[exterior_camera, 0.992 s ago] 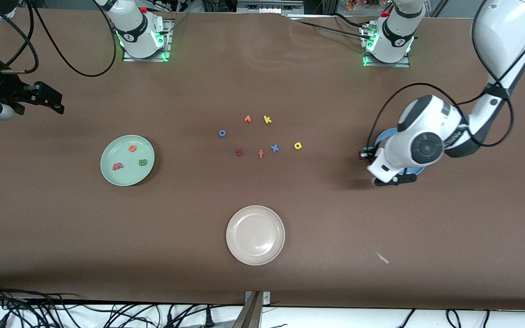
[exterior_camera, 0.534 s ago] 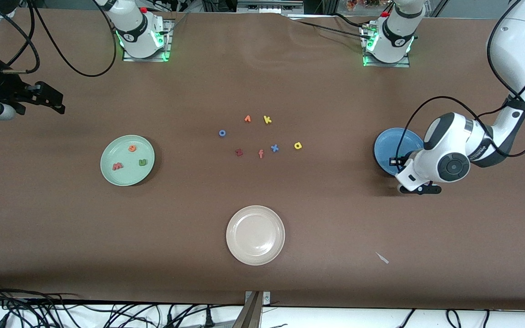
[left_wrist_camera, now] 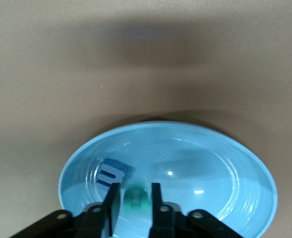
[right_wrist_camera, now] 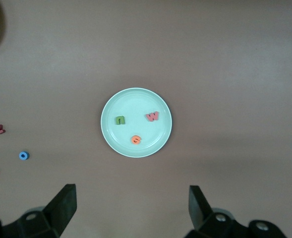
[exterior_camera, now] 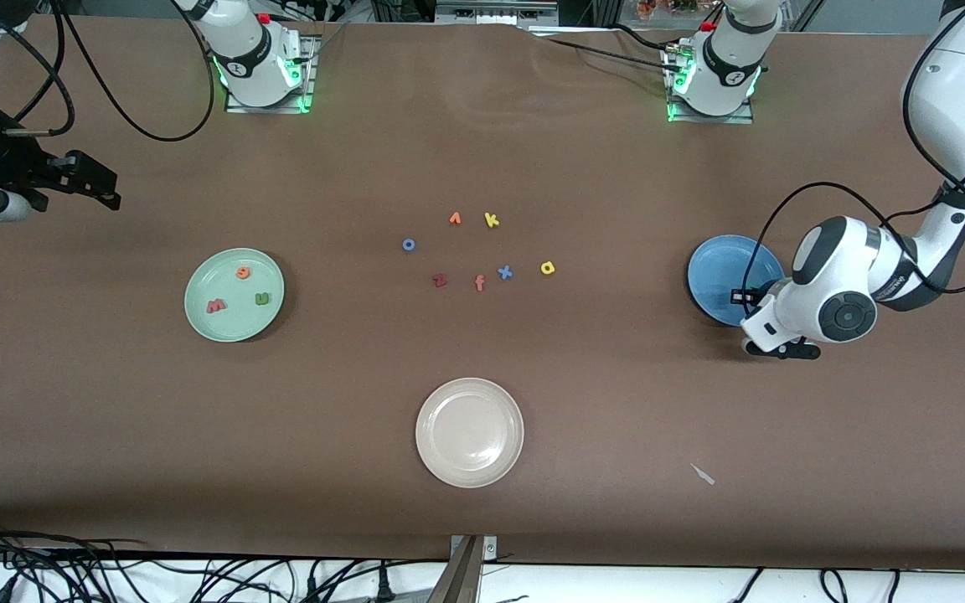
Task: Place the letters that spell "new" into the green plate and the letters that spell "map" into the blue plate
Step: 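Carry the cyan P to the blue plate and open the left gripper, then move the left gripper back over the yellow d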
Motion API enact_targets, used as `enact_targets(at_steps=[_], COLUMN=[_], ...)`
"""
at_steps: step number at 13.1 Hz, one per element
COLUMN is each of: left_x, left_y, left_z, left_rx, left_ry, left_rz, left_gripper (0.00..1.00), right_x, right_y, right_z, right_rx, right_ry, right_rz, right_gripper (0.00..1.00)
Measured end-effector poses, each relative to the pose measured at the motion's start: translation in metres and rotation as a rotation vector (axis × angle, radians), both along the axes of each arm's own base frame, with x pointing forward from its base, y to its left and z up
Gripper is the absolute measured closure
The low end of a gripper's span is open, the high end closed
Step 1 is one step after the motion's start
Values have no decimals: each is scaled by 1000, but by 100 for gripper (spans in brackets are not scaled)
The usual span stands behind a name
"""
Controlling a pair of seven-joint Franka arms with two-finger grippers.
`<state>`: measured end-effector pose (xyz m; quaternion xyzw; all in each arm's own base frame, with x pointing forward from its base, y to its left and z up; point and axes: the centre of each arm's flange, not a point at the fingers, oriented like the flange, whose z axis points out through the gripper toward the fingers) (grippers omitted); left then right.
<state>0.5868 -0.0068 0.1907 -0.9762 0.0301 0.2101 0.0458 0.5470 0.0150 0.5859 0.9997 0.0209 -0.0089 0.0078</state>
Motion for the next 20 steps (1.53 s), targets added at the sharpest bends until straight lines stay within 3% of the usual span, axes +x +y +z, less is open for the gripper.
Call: enact_targets(at_steps=[3, 6, 9, 12, 16, 20], left_x=[7, 23, 24, 7, -20, -36], left_y=[-6, -48, -107, -181, -288, -337], left_z=[10, 53, 111, 134, 125, 78], left_rx=[-7, -56, -114, -95, -103, -99], left_ry=[-23, -66, -80, -103, -176, -192], left_rz=[-6, -24, 57, 122, 227, 282], left_gripper=[32, 1, 0, 0, 0, 0], right_x=[7, 15, 21, 21, 19, 19], right_y=[0, 1, 4, 22, 46, 41], right_z=[-7, -15, -21, -22, -24, -22], right_rx=[1, 3, 4, 5, 6, 5], right_ry=[-8, -21, -28, -27, -24, -27], right_rz=[1, 3, 7, 39, 82, 72], right_gripper=[0, 0, 0, 0, 0, 0])
